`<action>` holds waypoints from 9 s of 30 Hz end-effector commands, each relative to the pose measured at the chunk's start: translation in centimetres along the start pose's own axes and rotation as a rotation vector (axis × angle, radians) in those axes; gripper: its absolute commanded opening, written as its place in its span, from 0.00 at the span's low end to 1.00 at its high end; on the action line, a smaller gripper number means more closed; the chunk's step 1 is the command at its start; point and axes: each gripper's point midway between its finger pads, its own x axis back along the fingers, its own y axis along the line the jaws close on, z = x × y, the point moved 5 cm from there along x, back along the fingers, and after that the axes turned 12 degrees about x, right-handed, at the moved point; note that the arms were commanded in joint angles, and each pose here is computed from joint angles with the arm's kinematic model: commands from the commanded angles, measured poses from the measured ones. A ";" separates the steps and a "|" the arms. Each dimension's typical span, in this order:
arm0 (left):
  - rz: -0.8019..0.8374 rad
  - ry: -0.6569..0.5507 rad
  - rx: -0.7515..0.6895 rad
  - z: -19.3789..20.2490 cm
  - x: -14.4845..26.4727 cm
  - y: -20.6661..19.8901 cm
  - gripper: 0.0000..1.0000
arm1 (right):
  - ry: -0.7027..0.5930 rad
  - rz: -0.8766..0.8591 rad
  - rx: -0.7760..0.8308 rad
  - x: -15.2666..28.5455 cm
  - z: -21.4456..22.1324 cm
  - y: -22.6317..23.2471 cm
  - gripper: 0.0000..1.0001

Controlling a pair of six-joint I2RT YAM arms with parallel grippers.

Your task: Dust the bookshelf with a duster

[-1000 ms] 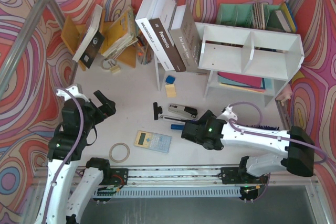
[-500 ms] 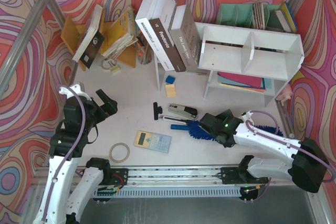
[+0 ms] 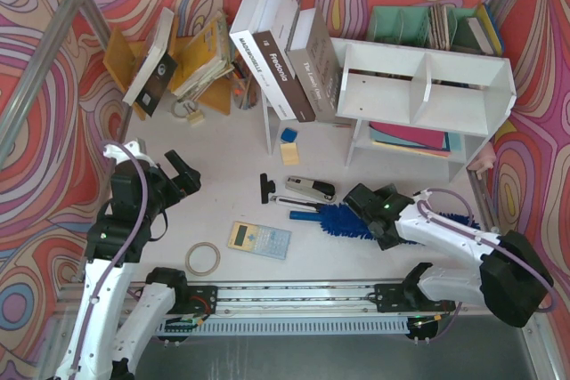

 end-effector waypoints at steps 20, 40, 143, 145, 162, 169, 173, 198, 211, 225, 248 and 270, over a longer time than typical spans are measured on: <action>-0.007 -0.012 -0.004 -0.1 -0.2 0.2 0.99 | -0.012 0.090 -0.012 -3.3 0.4 -3.1 0.51; 0.087 0.064 -0.007 0.7 -0.8 -1.2 0.98 | -0.082 -0.063 -0.067 0.3 -3.3 -1.2 0.07; 0.817 0.413 -1.057 27.9 2.4 -18.5 0.00 | -0.142 -0.379 -0.103 6.1 -7.6 -0.4 0.69; 0.816 0.415 -1.068 28.1 2.4 -18.3 0.00 | -0.152 -0.378 -0.101 6.2 -7.9 -0.2 0.61; 0.662 0.394 -1.156 29.5 -0.2 -16.8 0.56 | -0.114 -0.467 -0.182 8.7 -9.1 0.4 0.00; 0.641 0.427 -1.168 30.3 -1.0 -15.9 0.62 | -0.094 -0.481 -0.203 8.9 -9.0 0.6 0.00; 0.639 0.473 -1.191 31.2 -1.2 -15.2 0.48 | -0.095 -0.493 -0.217 9.1 -9.1 0.7 0.00; 0.688 0.530 -1.186 27.9 2.8 -16.7 0.00 | -0.284 -0.489 -0.143 13.0 -14.2 -1.1 0.98; 0.756 0.457 -1.034 24.3 5.5 -18.7 0.00 | -0.569 -0.760 0.169 24.0 -22.3 1.6 0.99; 0.684 0.156 -0.807 17.4 5.9 -18.3 0.00 | -0.761 -0.992 0.246 30.2 -25.6 1.7 0.99; 0.528 0.032 -0.309 14.3 6.4 -26.8 0.00 | -0.610 -0.866 0.216 25.1 -22.3 4.7 0.99; 0.412 0.286 -0.180 16.3 4.2 -29.4 0.00 | -0.632 -0.773 0.255 23.0 -21.8 3.5 0.99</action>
